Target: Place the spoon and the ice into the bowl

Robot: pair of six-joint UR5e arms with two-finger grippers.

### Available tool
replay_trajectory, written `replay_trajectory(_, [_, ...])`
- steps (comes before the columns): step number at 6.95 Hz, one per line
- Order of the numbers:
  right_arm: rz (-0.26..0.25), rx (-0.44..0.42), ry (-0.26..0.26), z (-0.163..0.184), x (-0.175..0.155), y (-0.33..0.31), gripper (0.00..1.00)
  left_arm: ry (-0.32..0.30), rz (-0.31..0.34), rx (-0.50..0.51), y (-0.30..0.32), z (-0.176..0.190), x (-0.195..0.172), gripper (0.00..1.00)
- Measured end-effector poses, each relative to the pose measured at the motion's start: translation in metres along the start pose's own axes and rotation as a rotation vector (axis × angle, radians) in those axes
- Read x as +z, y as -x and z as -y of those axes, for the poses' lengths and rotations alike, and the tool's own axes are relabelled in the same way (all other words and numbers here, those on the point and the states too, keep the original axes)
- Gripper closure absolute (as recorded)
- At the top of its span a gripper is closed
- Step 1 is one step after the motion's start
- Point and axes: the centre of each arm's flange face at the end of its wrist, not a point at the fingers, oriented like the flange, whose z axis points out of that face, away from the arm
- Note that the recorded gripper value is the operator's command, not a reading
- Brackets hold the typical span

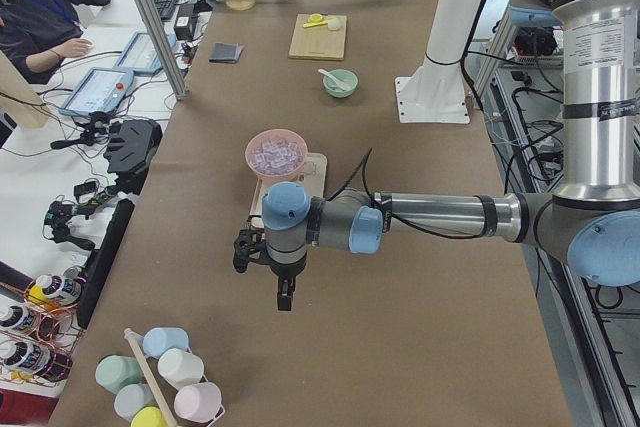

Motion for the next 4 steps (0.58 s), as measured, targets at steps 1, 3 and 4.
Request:
replay_trajectory(1, [0.000, -0.002, 0.001, 0.0003, 0.0005, 0.0008, 0.00, 0.000, 0.000, 0.000, 0.0002, -0.0001, 0.0002, 0.02])
replay_trajectory(3, [0.000, -0.003, 0.001, 0.0005, 0.0008, 0.0012, 0.00, 0.002, 0.000, -0.002, 0.0006, -0.0002, 0.0006, 0.02])
replay_trajectory(4, [0.000, -0.003, 0.001, 0.0005, 0.0008, 0.0013, 0.00, 0.002, 0.000, -0.002, 0.0006, -0.0003, 0.0008, 0.02])
